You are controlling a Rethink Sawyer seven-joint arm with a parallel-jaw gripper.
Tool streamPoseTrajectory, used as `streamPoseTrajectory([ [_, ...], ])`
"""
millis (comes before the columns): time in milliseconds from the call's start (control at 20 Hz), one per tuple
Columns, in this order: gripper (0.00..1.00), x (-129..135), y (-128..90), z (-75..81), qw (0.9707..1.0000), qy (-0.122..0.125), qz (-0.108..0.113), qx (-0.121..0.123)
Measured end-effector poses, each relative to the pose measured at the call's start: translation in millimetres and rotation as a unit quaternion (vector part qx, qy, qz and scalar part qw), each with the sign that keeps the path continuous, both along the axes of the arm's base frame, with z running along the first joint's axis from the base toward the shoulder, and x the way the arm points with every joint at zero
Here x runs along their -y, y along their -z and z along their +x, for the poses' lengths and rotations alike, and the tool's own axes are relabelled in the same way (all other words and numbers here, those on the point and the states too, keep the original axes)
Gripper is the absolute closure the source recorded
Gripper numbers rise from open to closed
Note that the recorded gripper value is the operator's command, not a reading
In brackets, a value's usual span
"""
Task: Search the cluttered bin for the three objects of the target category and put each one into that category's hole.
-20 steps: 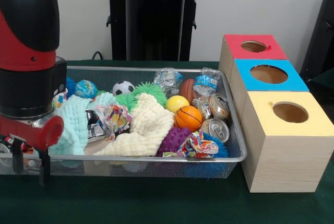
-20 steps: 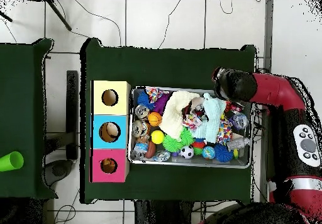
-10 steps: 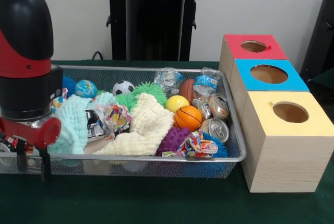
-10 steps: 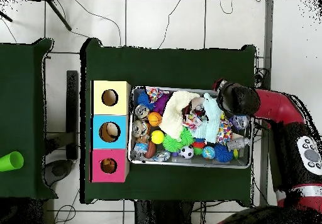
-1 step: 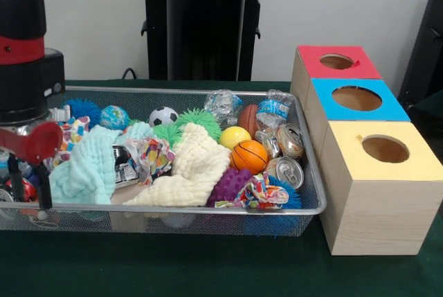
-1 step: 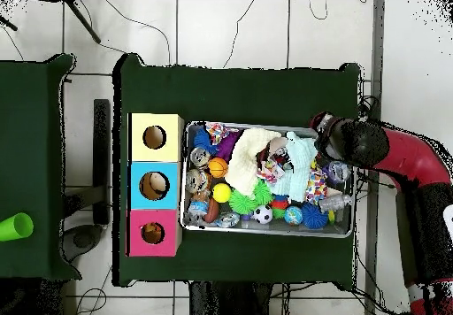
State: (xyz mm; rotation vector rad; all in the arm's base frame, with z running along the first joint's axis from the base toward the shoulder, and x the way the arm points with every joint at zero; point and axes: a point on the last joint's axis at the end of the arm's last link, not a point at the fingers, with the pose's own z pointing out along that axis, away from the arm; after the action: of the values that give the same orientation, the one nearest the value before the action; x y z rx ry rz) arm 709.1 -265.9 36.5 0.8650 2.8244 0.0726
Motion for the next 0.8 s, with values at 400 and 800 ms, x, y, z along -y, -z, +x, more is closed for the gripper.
streamPoseTrajectory([
  [400,0.00,-1,-24,0.3,0.9999,0.002,0.003,-0.016],
  [800,0.00,-8,-9,-2.6,0.9998,0.000,0.010,-0.016],
])
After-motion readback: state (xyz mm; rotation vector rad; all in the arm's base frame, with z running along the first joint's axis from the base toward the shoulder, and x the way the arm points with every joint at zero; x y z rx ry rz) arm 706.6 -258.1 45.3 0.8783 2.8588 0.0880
